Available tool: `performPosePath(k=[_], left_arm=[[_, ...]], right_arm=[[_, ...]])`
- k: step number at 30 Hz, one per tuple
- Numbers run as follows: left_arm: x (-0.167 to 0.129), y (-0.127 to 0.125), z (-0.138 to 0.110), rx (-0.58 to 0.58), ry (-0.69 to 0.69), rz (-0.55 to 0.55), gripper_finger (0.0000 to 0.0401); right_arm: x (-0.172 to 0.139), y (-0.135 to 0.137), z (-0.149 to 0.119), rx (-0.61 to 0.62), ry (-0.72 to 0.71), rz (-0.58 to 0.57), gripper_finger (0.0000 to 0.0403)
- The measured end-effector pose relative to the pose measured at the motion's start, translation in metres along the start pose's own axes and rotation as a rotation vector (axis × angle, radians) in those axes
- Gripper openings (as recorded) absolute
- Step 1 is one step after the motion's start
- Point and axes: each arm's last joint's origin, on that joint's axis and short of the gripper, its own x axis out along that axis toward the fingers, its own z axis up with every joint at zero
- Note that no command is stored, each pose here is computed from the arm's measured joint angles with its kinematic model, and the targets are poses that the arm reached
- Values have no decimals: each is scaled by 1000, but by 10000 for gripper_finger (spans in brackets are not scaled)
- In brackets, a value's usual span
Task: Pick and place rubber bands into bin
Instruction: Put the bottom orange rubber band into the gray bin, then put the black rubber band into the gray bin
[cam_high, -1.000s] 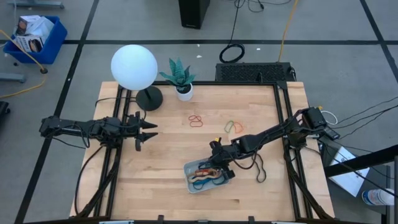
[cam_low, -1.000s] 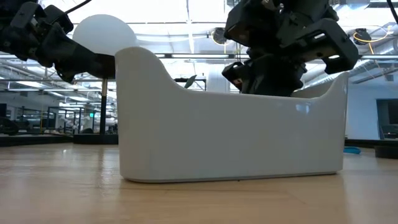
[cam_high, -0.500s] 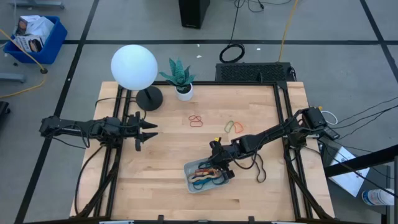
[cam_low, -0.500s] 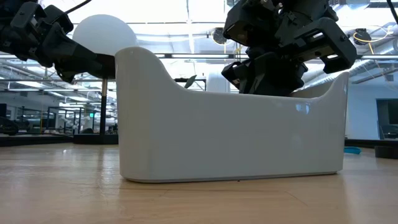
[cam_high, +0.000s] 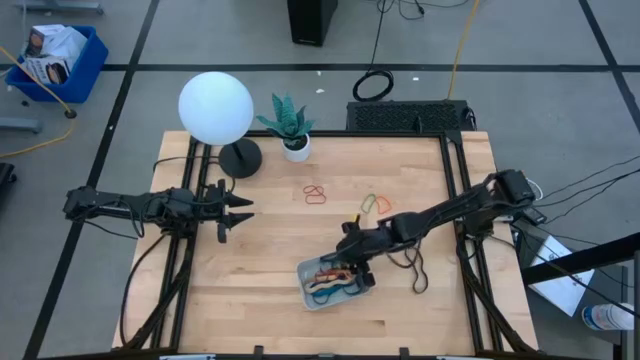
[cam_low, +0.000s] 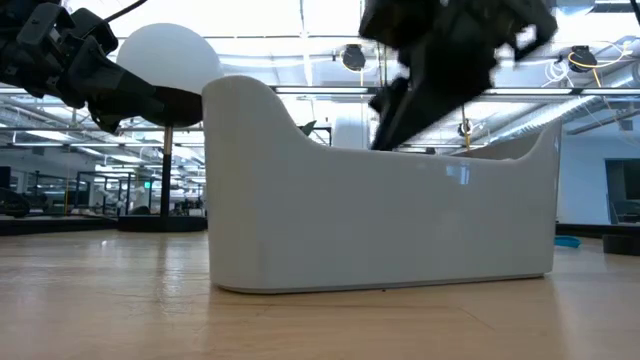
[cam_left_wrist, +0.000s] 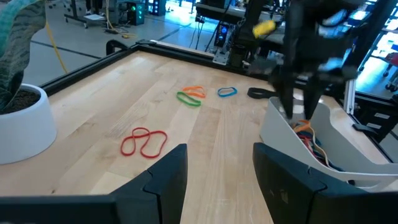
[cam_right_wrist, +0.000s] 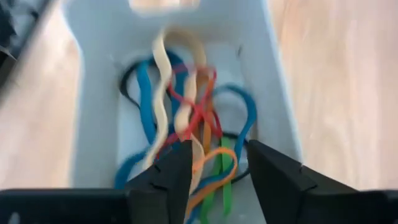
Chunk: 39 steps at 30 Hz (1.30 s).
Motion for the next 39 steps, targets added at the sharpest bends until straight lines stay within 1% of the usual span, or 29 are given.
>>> performPosePath(k=[6,10,12,15,18,20,22,25,28,34,39], left_arm=[[0,0,0,1,3,1,189],[0,0,-1,2,9,2,189],[0,0,-1,2,8,2,189],[0,0,-1,2,8,2,189],[0,0,-1,10,12,3,189],[0,0,-2,31,21,5,189],[0,1,-3,53,27,6,189],[0,1,-3,83,27,6,189],[0,1,-3,100,28,5,189],[0,1,-3,112,28,5,189],[0,1,-3,105,28,5,189]], right_arm=[[-54,4,19,60,-172,20,164],[-96,5,21,212,-242,-12,161],[-116,5,15,288,-221,-31,160],[-143,5,3,411,-184,-30,162],[-164,6,-10,525,-146,-32,164],[-174,8,-20,595,-95,-44,164],[-179,9,-31,667,-21,-89,163],[-178,12,-50,750,134,-224,161],[-172,14,-59,807,251,-331,161],[-150,16,-64,909,384,-460,161],[-134,15,-71,947,455,-515,161]])
